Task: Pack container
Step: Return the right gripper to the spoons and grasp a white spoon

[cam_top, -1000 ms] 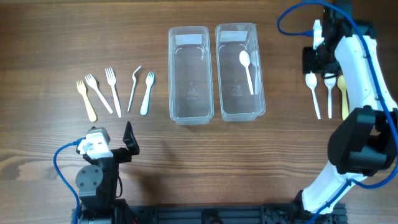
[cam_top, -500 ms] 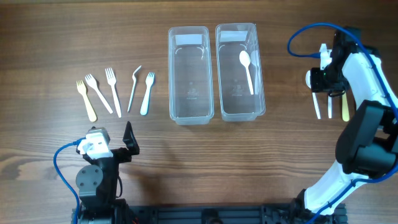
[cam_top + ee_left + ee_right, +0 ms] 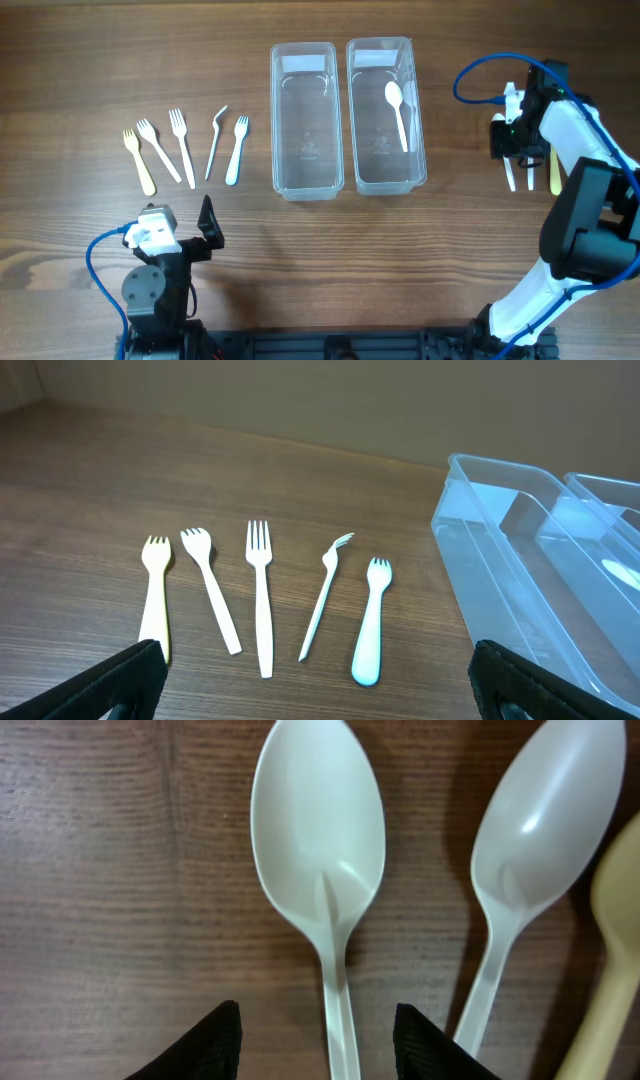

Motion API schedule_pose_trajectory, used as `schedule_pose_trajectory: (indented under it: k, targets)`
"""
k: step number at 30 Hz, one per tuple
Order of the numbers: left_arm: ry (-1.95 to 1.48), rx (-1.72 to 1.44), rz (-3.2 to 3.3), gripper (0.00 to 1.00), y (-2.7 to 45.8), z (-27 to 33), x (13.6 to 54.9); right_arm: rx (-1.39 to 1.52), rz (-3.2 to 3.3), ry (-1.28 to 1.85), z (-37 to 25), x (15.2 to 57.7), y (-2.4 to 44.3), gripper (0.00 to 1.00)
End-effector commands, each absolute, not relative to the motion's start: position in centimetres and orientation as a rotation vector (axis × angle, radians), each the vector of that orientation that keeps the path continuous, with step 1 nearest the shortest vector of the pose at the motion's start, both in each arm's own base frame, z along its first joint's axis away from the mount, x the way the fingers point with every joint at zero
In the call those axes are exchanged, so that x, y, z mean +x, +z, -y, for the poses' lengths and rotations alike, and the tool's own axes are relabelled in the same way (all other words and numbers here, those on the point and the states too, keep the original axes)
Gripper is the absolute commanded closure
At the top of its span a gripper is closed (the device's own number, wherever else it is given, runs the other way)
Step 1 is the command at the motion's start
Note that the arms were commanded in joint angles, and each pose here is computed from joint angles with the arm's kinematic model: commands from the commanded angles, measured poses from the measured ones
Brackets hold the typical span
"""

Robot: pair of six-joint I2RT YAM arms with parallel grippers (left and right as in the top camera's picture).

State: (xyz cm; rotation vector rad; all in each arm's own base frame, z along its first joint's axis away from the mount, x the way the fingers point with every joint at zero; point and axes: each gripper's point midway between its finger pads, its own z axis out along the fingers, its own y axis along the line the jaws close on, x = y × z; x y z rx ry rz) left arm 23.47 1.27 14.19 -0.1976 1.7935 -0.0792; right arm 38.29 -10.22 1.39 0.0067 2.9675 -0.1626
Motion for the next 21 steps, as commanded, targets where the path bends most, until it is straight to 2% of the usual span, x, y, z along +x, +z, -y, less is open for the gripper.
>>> schedule_pose_trajectory:
  k: [1,10,12,21]
  targets:
    - [-0.080,-0.167,-1.791,0.00,14.2,-0.9,23.5,-0.001,-2.965,-0.136,9.7,37.7,0.7,0.51]
    - [-0.080,-0.167,-1.791,0.00,14.2,-0.9,23.5,0.037,-2.962,-0.143,10.0,37.8,0.3,0.55]
    - [-0.080,-0.167,-1.791,0.00,14.2,-0.9,23.5,0.047,-2.967,-0.140,10.0,37.7,0.0,0.60]
    - [-0.080,-0.167,-1.791,0.00,14.2,-0.9,23.5,0.063,-3.016,-0.126,10.0,37.1,-1.7,0.61]
